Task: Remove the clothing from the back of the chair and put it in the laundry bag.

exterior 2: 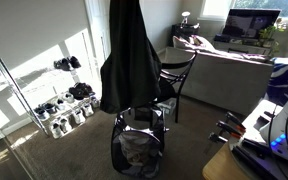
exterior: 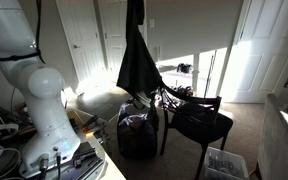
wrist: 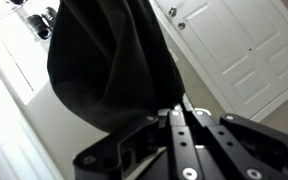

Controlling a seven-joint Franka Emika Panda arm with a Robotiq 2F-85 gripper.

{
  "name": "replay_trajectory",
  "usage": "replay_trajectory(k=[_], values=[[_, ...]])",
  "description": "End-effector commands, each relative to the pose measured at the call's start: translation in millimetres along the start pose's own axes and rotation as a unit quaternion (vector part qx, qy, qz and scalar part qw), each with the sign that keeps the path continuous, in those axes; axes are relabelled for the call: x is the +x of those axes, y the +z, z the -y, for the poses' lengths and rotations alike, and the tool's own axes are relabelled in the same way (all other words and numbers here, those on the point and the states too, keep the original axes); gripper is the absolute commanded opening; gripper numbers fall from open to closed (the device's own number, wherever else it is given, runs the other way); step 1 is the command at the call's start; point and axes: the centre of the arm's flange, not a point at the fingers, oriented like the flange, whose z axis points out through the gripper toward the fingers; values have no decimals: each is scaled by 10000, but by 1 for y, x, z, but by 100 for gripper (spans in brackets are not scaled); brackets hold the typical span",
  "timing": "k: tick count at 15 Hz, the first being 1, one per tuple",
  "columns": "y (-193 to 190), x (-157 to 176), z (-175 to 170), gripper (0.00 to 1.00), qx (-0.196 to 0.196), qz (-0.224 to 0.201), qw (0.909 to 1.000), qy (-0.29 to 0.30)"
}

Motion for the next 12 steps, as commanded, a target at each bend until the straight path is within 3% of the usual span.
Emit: replay_trajectory(k=[1,5,7,12], values=[[-20,-5,-3,5,518,144,9986,0],[-24,1,-18,5,710,141,9969,322],[-18,4,-12,5,740,291,9968,121],[-12,-11,-27,5,688,524,9958,298]])
